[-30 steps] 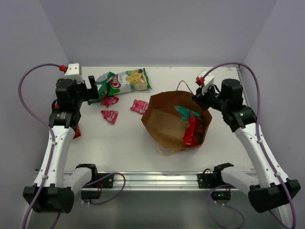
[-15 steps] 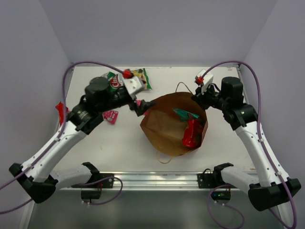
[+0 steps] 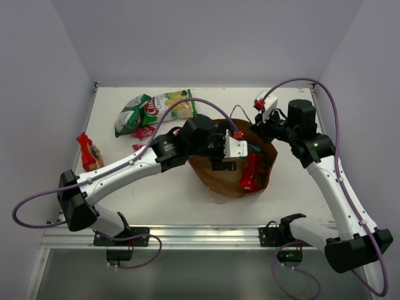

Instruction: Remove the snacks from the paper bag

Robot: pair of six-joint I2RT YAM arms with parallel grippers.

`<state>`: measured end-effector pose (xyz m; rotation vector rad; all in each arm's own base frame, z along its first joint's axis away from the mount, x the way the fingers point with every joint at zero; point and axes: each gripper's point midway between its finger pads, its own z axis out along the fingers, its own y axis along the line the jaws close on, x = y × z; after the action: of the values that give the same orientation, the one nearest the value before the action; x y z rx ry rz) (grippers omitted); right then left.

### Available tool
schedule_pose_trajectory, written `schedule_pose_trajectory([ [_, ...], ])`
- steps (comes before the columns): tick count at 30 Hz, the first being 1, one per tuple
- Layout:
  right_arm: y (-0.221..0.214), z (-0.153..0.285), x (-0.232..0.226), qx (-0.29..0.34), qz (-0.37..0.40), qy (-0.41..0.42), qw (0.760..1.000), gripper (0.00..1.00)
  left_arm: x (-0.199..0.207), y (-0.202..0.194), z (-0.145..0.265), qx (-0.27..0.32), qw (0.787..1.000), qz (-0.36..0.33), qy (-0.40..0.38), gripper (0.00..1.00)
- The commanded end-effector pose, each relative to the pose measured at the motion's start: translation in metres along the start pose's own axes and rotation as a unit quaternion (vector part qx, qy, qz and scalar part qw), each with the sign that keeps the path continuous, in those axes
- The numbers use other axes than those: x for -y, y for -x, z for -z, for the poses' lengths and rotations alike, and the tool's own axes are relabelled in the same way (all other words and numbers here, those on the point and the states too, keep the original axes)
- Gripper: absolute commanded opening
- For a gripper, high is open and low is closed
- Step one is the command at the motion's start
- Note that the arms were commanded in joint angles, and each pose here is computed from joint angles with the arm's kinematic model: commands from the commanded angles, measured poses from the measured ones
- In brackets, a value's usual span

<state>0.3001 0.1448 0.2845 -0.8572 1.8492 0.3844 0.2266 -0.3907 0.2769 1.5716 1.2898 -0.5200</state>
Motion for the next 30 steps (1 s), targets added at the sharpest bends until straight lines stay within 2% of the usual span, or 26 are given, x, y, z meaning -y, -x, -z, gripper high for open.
schedule_pose_trajectory([
  [1, 0.036, 0.008, -0.001, 0.057, 0.034, 0.005, 0.998, 0.0, -0.022, 0.011, -0.013, -0.001, 0.997, -0.074, 0.022, 1.0],
  [7, 0.04, 0.01, -0.004, 0.062, 0.037, 0.011, 0.997, 0.0, -0.025, -0.012, -0.051, -0.036, 0.994, -0.101, 0.007, 0.97],
  [13, 0.039, 0.006, -0.01, 0.058, 0.036, 0.025, 0.997, 0.0, -0.04, -0.024, -0.076, -0.055, 0.989, -0.135, 0.014, 0.88],
  [16, 0.039, 0.007, -0.011, 0.061, 0.038, 0.026, 0.997, 0.0, -0.047, -0.032, -0.087, -0.056, 0.99, -0.131, 0.003, 0.79],
  [17, 0.039, 0.007, -0.011, 0.061, 0.039, 0.024, 0.997, 0.0, -0.05, -0.038, -0.088, -0.059, 0.99, -0.126, -0.001, 0.72],
  [19, 0.037, 0.006, -0.01, 0.059, 0.04, 0.02, 0.997, 0.0, -0.046, -0.043, -0.094, -0.06, 0.991, -0.121, -0.016, 0.66],
  [22, 0.035, 0.007, -0.006, 0.056, 0.04, 0.008, 0.998, 0.0, -0.034, -0.044, -0.094, -0.051, 0.992, -0.111, -0.042, 0.46],
  [23, 0.033, 0.006, -0.005, 0.054, 0.04, 0.004, 0.998, 0.0, -0.031, -0.045, -0.092, -0.05, 0.992, -0.108, -0.046, 0.26],
  [26, 0.03, 0.005, -0.003, 0.052, 0.04, -0.001, 0.998, 0.0, -0.029, -0.034, -0.079, -0.033, 0.993, -0.108, -0.043, 0.0],
  [30, 0.025, 0.003, 0.004, 0.051, 0.043, -0.022, 0.998, 0.0, -0.044, 0.007, -0.047, 0.005, 0.995, -0.104, -0.008, 0.0],
])
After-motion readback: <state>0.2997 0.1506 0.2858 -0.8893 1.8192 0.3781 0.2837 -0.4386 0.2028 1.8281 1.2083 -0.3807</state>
